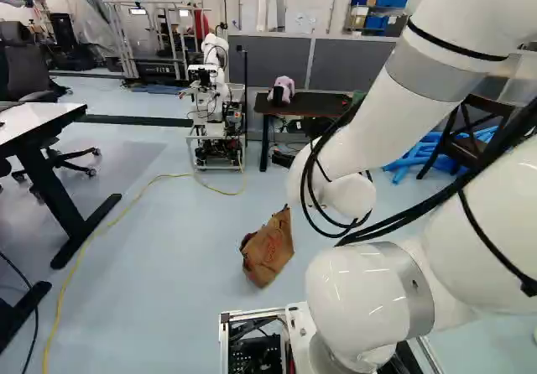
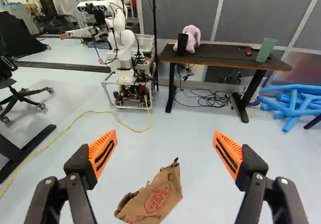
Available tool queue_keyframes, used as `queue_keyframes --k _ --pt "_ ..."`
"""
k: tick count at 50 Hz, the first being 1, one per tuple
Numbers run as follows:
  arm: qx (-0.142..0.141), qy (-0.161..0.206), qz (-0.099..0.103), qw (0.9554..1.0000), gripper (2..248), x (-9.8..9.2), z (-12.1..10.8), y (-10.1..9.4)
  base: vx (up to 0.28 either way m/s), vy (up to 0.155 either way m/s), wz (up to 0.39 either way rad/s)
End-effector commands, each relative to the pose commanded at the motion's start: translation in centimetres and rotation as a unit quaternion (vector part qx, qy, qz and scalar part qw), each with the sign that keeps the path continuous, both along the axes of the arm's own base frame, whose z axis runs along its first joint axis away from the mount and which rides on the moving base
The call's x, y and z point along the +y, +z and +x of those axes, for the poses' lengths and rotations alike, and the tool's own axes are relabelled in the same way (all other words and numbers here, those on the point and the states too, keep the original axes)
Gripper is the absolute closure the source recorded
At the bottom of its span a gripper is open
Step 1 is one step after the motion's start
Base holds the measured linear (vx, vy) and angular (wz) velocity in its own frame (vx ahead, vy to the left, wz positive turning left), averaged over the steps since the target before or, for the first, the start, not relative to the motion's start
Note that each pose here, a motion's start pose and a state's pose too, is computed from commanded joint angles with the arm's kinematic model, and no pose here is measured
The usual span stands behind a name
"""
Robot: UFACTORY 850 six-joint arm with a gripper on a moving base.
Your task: Pick up the bag on the ground and place it on the table
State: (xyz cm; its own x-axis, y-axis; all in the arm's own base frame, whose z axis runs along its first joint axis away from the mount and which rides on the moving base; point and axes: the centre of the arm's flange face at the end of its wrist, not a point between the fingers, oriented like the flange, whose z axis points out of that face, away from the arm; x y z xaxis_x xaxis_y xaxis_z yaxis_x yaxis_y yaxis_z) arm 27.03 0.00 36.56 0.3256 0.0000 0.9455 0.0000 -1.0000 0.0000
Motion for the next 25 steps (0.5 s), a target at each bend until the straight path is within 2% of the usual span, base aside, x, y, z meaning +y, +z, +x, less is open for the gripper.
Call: queue_keyframes --k 9,25 --pt "0.001 0.002 0.0 1.0 3 0.1 0.5 0.1 0.082 0.047 -0.009" --pt "0.006 0.007 0.0 1.0 3 0.4 1.9 0.2 0.004 0.002 0.001"
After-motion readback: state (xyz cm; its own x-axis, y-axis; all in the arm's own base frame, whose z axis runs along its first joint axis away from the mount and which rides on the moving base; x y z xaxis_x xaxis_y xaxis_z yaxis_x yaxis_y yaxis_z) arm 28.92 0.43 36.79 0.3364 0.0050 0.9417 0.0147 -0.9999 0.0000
